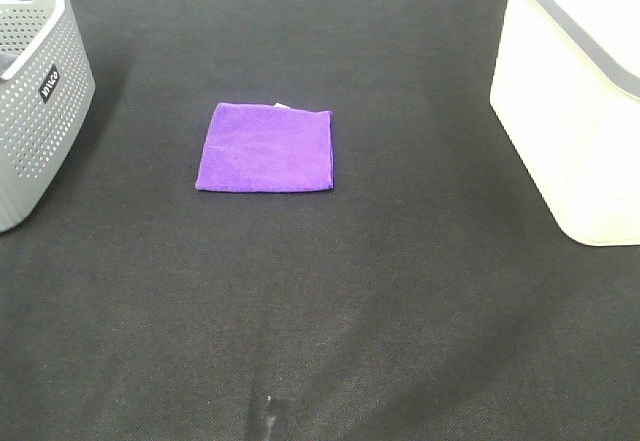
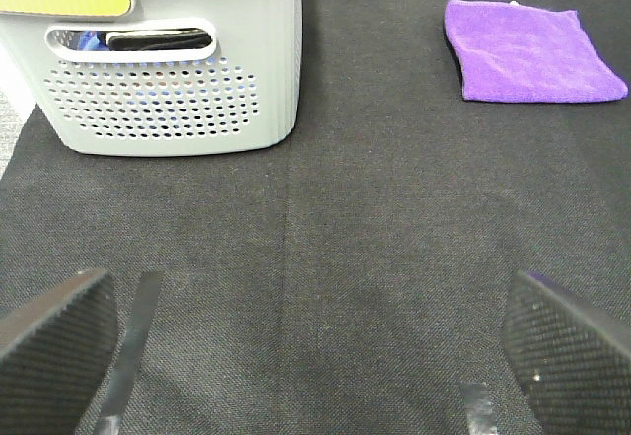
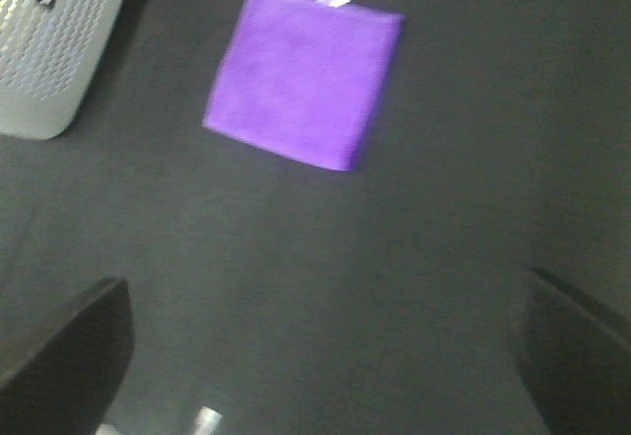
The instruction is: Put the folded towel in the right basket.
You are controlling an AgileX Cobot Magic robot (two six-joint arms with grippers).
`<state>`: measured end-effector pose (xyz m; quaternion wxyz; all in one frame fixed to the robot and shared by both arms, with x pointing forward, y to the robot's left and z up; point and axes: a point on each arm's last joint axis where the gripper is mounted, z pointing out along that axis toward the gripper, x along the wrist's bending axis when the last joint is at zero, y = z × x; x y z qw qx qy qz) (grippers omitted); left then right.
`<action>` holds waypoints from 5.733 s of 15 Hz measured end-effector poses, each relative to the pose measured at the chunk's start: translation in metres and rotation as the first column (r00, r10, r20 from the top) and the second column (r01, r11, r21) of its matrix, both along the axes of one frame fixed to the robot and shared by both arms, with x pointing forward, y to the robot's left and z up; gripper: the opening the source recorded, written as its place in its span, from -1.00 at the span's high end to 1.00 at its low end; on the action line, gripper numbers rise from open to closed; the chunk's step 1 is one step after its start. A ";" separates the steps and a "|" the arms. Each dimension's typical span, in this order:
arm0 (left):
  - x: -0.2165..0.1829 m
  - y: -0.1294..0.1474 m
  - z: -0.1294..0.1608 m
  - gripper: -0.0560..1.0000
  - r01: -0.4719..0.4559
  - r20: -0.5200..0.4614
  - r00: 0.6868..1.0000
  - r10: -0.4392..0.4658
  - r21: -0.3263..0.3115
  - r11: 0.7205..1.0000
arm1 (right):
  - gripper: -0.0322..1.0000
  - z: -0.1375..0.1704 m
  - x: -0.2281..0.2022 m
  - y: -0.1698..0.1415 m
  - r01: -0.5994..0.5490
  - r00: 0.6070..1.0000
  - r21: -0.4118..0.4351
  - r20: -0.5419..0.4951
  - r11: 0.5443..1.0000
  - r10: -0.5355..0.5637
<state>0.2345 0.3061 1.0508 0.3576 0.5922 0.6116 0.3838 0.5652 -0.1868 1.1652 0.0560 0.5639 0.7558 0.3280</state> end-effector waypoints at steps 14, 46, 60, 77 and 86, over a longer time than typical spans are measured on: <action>0.000 0.000 0.000 -0.98 0.000 0.000 1.000 0.000 0.000 1.000 | -0.94 -0.236 0.162 0.082 0.089 0.949 0.167 -0.314 0.982 -0.033; 0.000 0.000 0.000 -0.98 0.000 0.000 1.000 0.000 0.000 1.000 | 0.84 0.036 0.150 -0.020 0.189 0.891 0.096 0.401 0.977 -0.212; 0.000 0.000 0.000 -0.98 0.000 0.000 1.000 0.000 0.000 1.000 | -0.39 -0.039 0.153 -0.159 0.406 0.914 -0.315 0.133 0.858 -0.383; 0.000 0.000 0.000 -0.98 0.000 0.000 1.000 0.000 0.000 1.000 | -0.95 -0.037 -0.224 -0.116 0.355 0.916 -0.262 0.291 0.897 -0.277; 0.000 0.000 0.000 -0.98 0.000 0.000 1.000 0.000 0.000 1.000 | -0.95 -0.105 -0.343 -0.104 0.392 0.837 -0.210 0.485 0.896 -0.253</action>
